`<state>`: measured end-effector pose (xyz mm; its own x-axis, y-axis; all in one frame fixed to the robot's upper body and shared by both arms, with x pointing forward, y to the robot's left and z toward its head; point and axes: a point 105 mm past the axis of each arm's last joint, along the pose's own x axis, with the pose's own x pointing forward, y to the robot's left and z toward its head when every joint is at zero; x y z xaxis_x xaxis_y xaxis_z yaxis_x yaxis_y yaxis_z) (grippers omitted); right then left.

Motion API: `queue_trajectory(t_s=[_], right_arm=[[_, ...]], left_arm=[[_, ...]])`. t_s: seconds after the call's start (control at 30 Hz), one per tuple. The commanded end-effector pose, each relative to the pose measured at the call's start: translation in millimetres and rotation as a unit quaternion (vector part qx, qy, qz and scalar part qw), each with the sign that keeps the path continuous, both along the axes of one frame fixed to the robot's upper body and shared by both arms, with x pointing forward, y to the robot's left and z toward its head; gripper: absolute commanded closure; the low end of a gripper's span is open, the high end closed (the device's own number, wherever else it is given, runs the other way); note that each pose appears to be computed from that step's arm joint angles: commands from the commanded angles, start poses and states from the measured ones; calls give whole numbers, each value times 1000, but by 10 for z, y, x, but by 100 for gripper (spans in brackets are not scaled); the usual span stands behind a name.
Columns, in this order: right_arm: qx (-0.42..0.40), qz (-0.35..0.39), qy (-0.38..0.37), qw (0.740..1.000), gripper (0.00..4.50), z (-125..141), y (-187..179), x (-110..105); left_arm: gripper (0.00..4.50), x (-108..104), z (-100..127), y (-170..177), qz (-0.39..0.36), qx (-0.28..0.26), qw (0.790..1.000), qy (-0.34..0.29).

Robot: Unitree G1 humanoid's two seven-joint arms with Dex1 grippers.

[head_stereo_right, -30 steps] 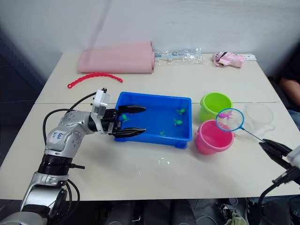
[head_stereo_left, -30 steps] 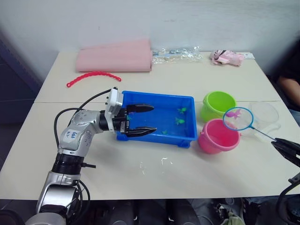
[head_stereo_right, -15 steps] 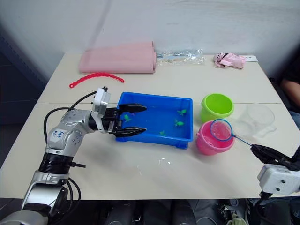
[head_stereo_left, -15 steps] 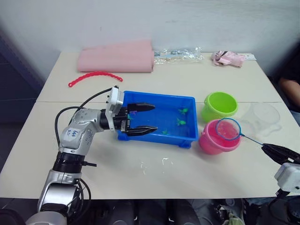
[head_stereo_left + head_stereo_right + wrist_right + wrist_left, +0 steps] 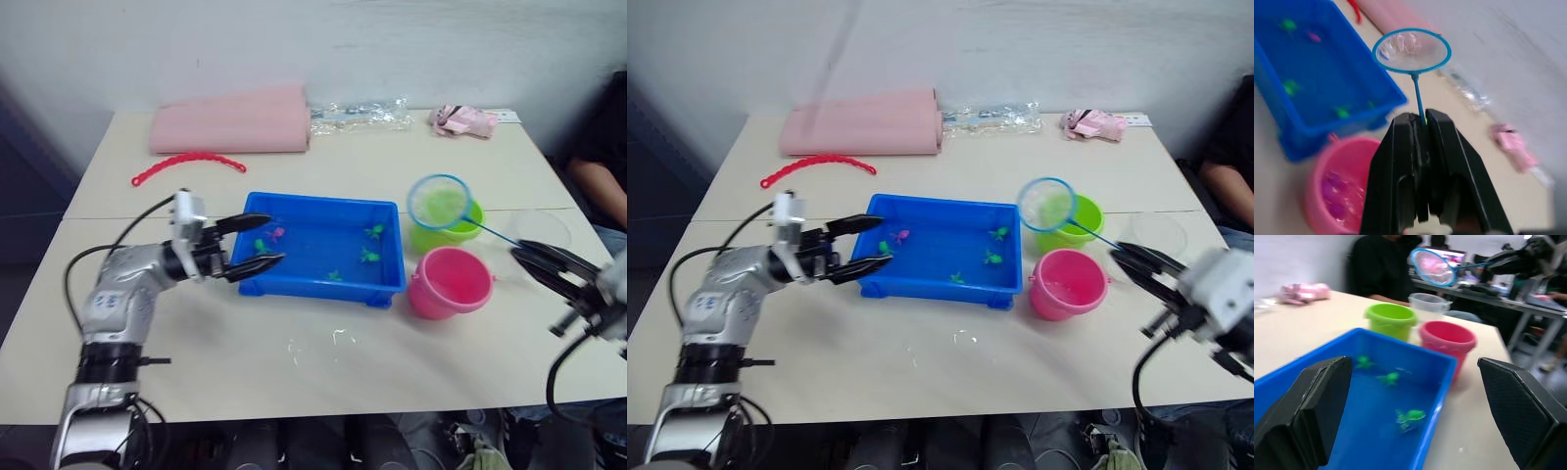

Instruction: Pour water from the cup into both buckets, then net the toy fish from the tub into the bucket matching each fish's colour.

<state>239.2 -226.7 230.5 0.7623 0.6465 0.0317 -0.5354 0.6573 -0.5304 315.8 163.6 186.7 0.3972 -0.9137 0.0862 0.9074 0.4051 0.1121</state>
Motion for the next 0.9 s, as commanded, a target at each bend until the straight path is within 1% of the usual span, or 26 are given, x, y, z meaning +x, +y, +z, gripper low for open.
queue_trajectory(t_s=[0.03, 0.17, 0.2, 0.27, 0.37, 0.43, 0.5, 0.57, 0.6, 0.77, 0.9], right_arm=[[36, 56, 69, 995, 450, -14, 337, 151], [37, 102, 147, 983, 450, -189, 686, 386], [34, 108, 161, 981, 450, -231, 742, 427], [20, 100, 208, 973, 450, -407, 800, 528], [2, 67, 229, 971, 450, -604, 893, 788], [-17, 61, 235, 970, 450, -701, 982, 923], [-30, 63, 236, 969, 450, -749, 1037, 987], [-43, 62, 221, 972, 450, -785, 1117, 1112], [-49, 64, 218, 973, 450, -810, 1173, 1176], [-63, 83, 208, 972, 450, -875, 1445, 1379], [-66, 110, 209, 970, 450, -904, 1587, 1423]], left_arm=[[3, -64, 107, 339, 71, -4, 997, -15], [3, -122, 66, 695, 165, 7, 986, -8], [3, -131, 64, 749, 182, 9, 983, -9], [3, -185, 62, 829, 203, 13, 979, -8], [3, -304, 35, 857, 203, 31, 979, -2], [3, -340, 35, 857, 200, 51, 978, -10], [3, -350, 37, 859, 199, 62, 978, -16], [3, -376, 28, 838, 181, 94, 979, -18], [3, -377, 53, 835, 173, 100, 980, -15], [3, -290, 167, 839, 150, 137, 979, -16], [3, -250, 215, 799, 126, 155, 980, -7]])
